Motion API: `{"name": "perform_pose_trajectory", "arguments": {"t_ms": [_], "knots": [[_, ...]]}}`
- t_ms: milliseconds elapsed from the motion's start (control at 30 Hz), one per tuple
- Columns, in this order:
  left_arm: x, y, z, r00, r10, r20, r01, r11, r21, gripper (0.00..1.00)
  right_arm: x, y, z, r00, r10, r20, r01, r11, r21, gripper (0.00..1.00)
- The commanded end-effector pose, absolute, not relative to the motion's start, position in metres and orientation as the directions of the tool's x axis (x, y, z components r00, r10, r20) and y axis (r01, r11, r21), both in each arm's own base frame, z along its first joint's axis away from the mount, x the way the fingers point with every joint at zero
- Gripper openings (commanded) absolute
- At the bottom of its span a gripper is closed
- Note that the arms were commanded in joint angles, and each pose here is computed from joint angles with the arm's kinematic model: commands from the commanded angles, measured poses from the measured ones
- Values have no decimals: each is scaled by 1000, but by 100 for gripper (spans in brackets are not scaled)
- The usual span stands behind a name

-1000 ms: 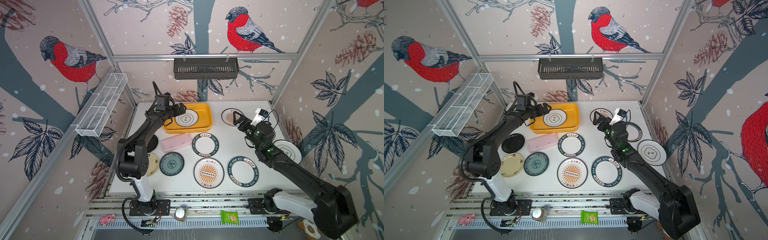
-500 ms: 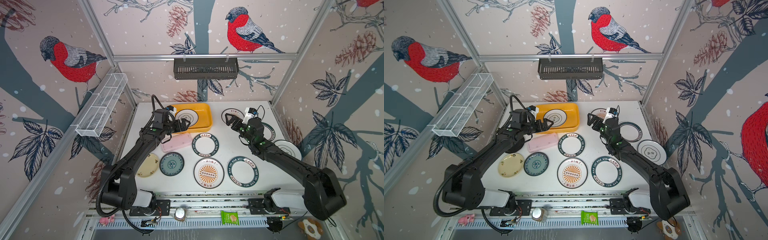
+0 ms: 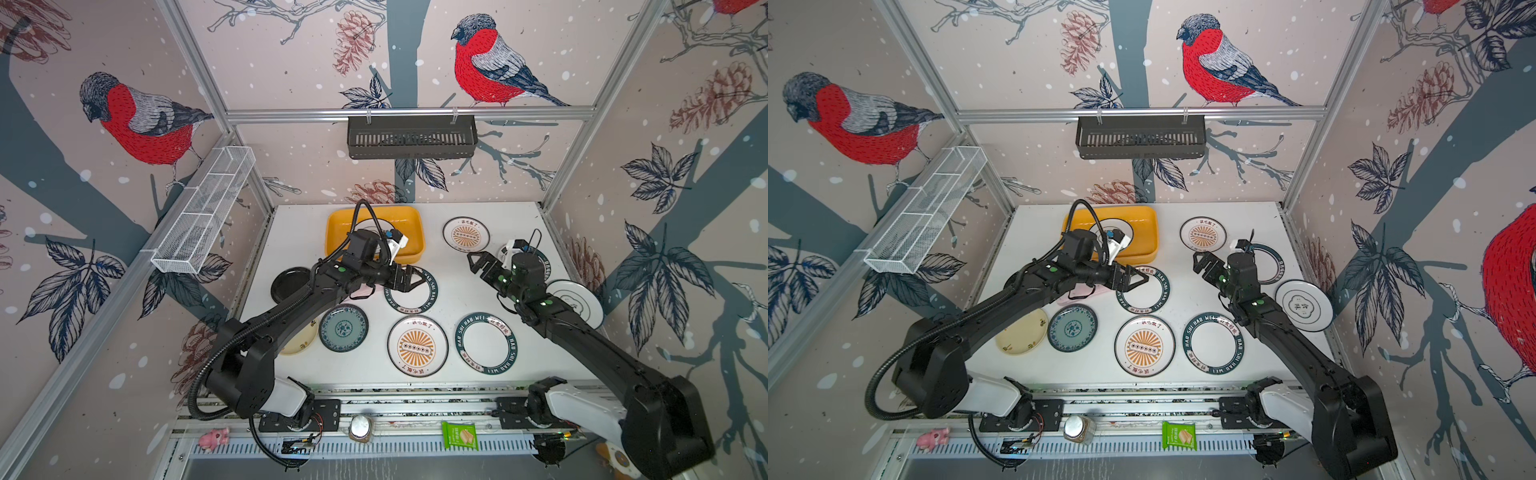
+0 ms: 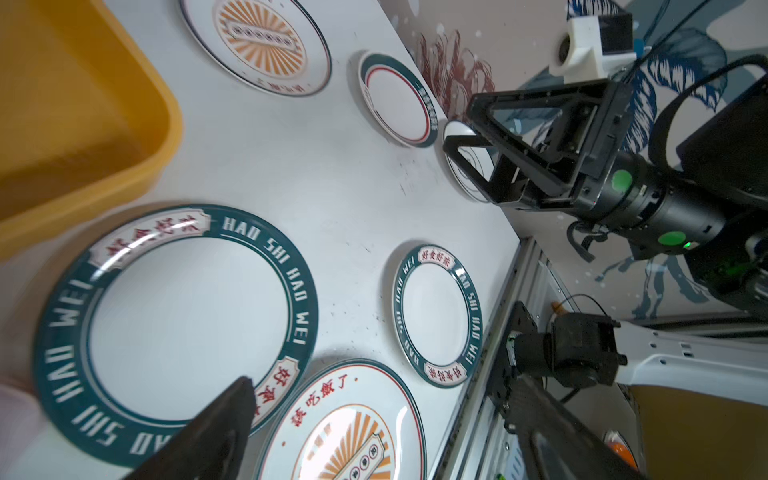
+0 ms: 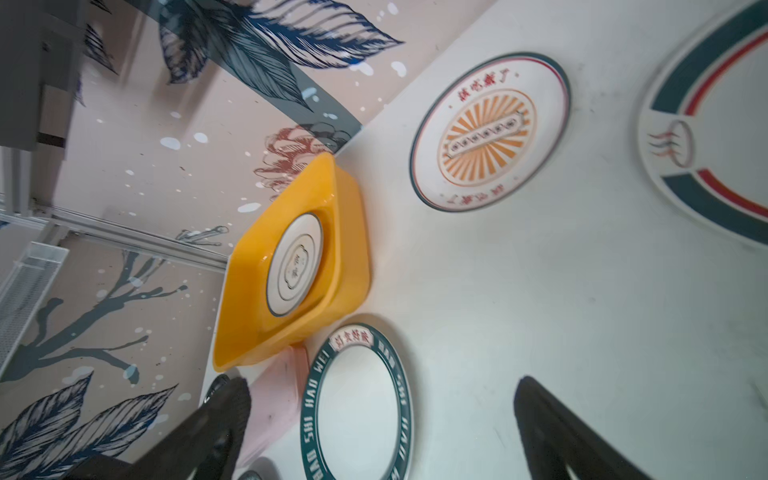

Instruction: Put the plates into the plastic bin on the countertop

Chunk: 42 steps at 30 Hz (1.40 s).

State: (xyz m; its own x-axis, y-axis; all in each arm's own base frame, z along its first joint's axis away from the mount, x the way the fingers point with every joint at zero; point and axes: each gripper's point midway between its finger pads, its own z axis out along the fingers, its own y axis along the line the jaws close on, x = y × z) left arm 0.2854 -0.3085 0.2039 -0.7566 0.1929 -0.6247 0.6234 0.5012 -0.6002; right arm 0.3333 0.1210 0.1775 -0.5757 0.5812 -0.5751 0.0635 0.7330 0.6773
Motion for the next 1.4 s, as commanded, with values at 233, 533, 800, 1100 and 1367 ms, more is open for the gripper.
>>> {"name": "perform_pose_trajectory", "arguments": {"t_ms": [233,533,800,1100,1367], "knots": [[260,-333,176,-759,285,-586,648,428,-630,96,246,54,116,-593,670,-446,401,727,558,100],[241,-352,156,-755,357,-550,655,392,-646,96,211,35,87,-570,714,-407,522,697,492,99],[240,-359,150,-773,360,-522,632,365,-684,96,190,28,69,-615,687,-387,548,726,417,98],[243,-359,157,-760,357,-543,648,366,-668,96,183,42,54,-709,633,-311,516,766,383,99],[261,-346,173,-787,288,-546,618,363,-698,96,177,47,43,-726,632,-273,517,762,389,99]]}}
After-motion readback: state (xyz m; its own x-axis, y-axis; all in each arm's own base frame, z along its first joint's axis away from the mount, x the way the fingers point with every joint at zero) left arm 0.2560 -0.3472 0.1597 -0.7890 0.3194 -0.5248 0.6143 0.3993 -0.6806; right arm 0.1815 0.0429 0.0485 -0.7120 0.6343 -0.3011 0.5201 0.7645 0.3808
